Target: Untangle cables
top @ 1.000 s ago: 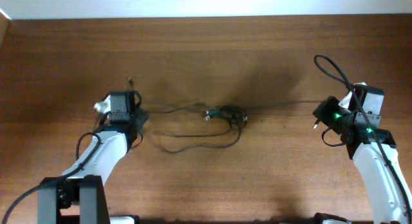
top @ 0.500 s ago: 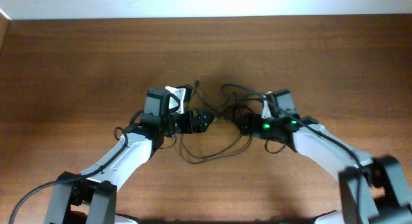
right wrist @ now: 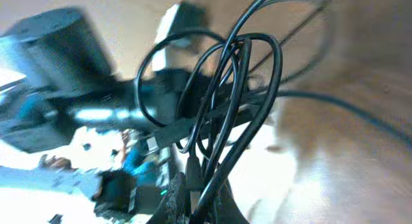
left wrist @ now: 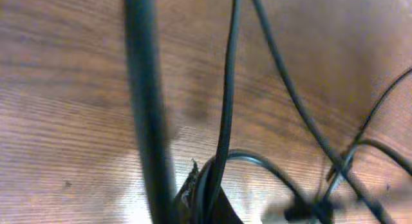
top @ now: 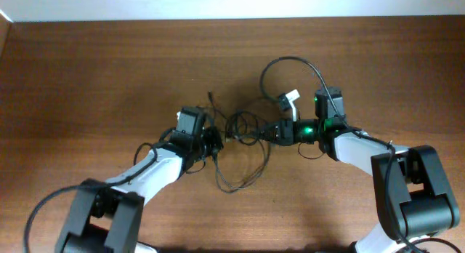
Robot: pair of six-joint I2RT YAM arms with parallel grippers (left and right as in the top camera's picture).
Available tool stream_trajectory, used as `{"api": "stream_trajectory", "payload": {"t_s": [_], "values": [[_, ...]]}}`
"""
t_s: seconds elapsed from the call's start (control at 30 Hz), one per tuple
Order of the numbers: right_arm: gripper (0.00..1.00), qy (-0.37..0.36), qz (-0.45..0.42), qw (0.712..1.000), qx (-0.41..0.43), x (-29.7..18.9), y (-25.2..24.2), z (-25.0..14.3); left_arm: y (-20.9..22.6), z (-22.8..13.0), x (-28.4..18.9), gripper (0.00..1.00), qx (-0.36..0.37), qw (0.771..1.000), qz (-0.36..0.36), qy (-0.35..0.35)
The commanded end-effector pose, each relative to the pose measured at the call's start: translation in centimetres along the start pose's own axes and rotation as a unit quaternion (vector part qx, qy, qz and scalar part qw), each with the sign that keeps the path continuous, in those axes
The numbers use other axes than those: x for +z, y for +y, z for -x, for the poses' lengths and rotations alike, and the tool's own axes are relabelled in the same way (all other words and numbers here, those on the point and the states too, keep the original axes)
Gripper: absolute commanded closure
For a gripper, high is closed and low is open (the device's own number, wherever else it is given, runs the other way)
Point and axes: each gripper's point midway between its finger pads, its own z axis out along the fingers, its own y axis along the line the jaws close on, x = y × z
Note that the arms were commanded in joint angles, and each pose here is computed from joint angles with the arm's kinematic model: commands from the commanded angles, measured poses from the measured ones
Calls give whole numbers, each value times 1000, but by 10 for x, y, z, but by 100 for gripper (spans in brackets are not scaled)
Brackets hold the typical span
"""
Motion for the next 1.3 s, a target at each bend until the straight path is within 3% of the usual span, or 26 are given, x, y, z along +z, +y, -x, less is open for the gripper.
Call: {"api": "stream_trajectory", "payload": {"t_s": [0.0,0.03,0.07,0.1,0.17,0.2,0.23,0.27,0.3,0.37,0.4,0.43,0.47,0.5,0.53,0.57,0.7,0.83,0.87,0.9,0.93,1.0,1.03,1.07,1.17,1.27], "values": [[96,22,47,999,-8,-1,22,-6,-16,-20,23,30,28,998,-39,37],[96,18,36,999,3,-1,18,-5,-34,-23,21,21,77,992,-88,47],[96,10,21,1000,13,-1,15,-2,-49,-18,15,6,101,986,-124,37],[96,2,2,1000,19,-2,11,0,-53,-9,11,1,102,986,-132,21],[96,-17,-61,997,40,-7,0,2,-53,17,-7,2,90,986,-141,-16],[96,-28,-119,992,43,-15,-8,0,-47,39,-23,16,76,986,-143,-46],[96,-33,-162,985,42,-23,-13,-3,-38,60,-39,67,60,985,-142,-75],[96,-37,-207,977,45,-33,-16,-7,-30,73,-51,91,48,985,-139,-95],[96,-42,-246,967,44,-44,-13,-11,-18,88,-67,100,31,984,-132,-117],[96,-54,-286,956,21,-63,7,-16,-3,97,-83,100,7,984,-123,-128],[96,-65,-300,952,15,-71,19,-18,-16,91,-93,82,14,979,-172,-105],[96,-78,-311,947,27,-78,27,-20,-34,81,-100,57,32,971,-226,-79],[96,-98,-314,943,54,-84,36,-22,-68,60,-117,24,73,944,-321,-27],[96,-109,-309,942,67,-86,42,-22,-88,41,-126,19,108,923,-370,6],[96,-120,-299,943,80,-86,50,-21,-96,30,-125,29,118,918,-378,23],[96,-125,-285,946,94,-85,56,-21,-103,18,-120,47,120,920,-372,38],[96,-121,-254,955,90,-81,72,-23,-131,-23,-92,60,73,944,-313,72],[96,-104,-224,965,92,-74,81,-27,-153,-37,-83,48,71,952,-294,43],[96,-99,-215,967,92,-72,84,-28,-155,-38,-78,34,46,960,-273,28],[96,-96,-212,968,91,-71,85,-30,-157,-41,-75,26,18,964,-262,23],[96,-92,-212,969,92,-70,85,-32,-157,-41,-73,27,-2,967,-254,18],[96,-77,-207,971,90,-63,89,-37,-155,-36,-69,64,-36,971,-235,-8],[96,-71,-205,972,89,-60,90,-40,-154,-34,-69,96,-41,972,-231,-13],[96,-70,-206,972,88,-59,90,-40,-153,-32,-69,100,-42,972,-229,-17],[96,-84,-269,954,104,-71,68,-44,-116,-14,-58,100,-38,986,-152,-62],[80,-110,-449,876,134,-118,17,-60,-124,-3,-69,100,-49,975,-214,-21]]}}
